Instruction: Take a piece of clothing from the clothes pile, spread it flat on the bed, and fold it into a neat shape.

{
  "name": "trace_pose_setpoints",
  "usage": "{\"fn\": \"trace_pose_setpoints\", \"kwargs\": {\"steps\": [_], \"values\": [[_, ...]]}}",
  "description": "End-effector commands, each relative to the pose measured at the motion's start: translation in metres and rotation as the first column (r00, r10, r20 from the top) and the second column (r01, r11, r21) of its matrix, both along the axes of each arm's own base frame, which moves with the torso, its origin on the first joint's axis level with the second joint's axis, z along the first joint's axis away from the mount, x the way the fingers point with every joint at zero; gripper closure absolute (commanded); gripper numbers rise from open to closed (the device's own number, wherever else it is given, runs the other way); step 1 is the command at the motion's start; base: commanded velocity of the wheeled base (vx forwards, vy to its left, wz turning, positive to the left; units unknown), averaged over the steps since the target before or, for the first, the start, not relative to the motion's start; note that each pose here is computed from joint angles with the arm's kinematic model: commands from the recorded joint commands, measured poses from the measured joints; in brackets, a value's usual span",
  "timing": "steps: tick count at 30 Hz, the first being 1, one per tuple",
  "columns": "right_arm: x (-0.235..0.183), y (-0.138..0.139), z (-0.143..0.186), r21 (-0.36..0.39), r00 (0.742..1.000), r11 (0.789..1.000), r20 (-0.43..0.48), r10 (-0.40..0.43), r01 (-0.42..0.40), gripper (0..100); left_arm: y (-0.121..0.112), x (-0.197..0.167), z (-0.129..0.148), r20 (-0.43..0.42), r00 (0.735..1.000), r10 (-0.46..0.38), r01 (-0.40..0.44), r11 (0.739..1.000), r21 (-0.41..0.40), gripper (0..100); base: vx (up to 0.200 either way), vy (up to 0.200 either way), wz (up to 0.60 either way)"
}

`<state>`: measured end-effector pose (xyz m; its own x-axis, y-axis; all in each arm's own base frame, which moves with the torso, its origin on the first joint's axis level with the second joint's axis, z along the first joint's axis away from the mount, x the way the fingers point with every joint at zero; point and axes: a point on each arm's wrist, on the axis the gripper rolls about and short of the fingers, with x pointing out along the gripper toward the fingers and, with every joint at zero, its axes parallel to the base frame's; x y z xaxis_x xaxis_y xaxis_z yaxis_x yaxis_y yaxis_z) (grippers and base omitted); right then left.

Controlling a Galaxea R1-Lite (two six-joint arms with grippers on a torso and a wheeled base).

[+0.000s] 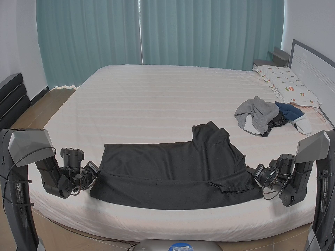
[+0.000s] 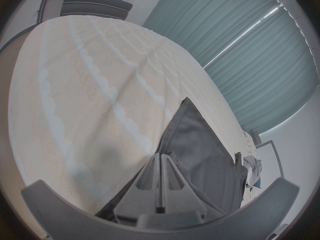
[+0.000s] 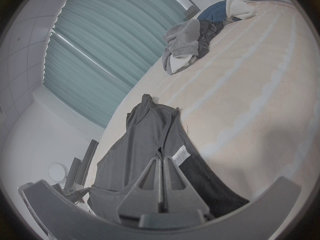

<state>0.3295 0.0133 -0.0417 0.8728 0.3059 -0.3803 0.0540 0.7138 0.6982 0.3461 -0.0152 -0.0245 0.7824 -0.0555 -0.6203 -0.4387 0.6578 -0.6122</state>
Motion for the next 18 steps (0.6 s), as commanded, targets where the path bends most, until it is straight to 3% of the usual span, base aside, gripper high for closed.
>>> {"fn": "trace_pose_setpoints", "kwargs": {"steps": [1, 12, 13, 18], "values": [[0.0039, 0.0003, 0.003, 0.007, 1.0, 1.0, 0.029, -0.003, 0.002, 100, 0.0, 0.0001, 0.0, 0.001, 1.0, 0.007, -0.007, 1.0, 0.004, 100, 0.0, 0.0, 0.0], [0.0036, 0.003, -0.0033, 0.013, 1.0, 1.0, 0.01, 0.006, -0.006, 100, 0.0, 0.0001, -0.0006, -0.001, 1.0, 0.007, -0.007, 1.0, 0.004, 100, 0.0, 0.0, 0.0], [0.0034, 0.0035, -0.0044, 0.012, 1.0, 1.0, 0.007, 0.008, -0.008, 0, 0.0, 0.0001, -0.0006, -0.001, 1.0, 0.007, -0.007, 1.0, 0.004, 0, 0.0, 0.0, 0.0], [0.0027, 0.0044, -0.0002, 0.014, 1.0, 1.0, 0.015, 0.008, -0.009, 0, -0.0001, 0.0012, 0.0006, 0.005, 1.0, 0.008, -0.008, 1.0, 0.003, 0, 0.0, 0.0, 0.0]]}}
